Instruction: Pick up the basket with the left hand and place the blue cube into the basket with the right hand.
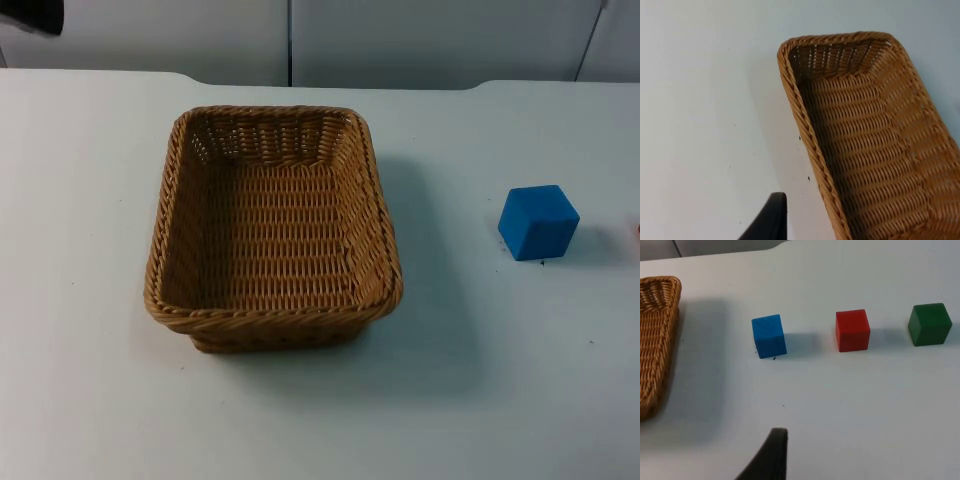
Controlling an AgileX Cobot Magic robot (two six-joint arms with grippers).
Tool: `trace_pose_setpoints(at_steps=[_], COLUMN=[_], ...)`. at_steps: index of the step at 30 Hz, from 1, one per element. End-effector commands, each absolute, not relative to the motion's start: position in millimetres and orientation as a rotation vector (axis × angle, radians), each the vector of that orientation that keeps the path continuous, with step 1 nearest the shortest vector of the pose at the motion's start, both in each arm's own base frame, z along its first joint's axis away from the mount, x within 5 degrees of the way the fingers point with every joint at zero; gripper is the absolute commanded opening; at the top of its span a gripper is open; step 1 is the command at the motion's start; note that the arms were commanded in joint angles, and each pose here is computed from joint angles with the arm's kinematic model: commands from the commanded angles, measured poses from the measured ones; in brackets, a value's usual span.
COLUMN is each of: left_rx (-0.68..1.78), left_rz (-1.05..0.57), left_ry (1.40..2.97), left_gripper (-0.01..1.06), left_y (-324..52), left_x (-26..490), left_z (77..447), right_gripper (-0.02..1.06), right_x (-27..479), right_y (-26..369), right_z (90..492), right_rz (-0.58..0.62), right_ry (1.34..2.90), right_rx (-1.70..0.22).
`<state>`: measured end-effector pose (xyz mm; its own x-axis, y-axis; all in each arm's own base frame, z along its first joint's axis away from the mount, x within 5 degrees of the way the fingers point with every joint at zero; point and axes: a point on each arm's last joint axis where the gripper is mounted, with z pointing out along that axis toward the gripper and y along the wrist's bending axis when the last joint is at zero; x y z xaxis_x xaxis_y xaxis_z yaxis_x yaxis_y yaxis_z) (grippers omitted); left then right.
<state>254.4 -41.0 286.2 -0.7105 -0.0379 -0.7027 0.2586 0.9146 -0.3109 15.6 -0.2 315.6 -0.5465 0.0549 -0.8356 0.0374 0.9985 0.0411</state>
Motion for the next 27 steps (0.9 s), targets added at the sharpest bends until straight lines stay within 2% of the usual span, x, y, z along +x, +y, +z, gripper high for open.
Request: trace_pose_setpoints(at_steps=[1, 9, 17, 27], left_rx=[0.150, 0.177, 0.234, 0.229], left_rz=[-0.511, -0.557, -0.551, -0.529], left_ry=[2.302, 2.365, 2.463, 2.549], left_gripper=[1.05, 1.05, 1.05, 1.05], left_y=[-41, -49, -84, -94], left_x=[268, 298, 322, 347], left_z=[290, 276, 226, 183], right_gripper=[1.04, 1.04, 1.04, 1.04], right_x=[16, 16, 16, 16], right_y=[0, 0, 0, 0], right_z=[318, 318, 318, 318], right_rz=[0.017, 0.017, 0.017, 0.017], right_ry=[2.149, 2.149, 2.144, 2.144], right_rx=[0.065, 0.065, 0.065, 0.065])
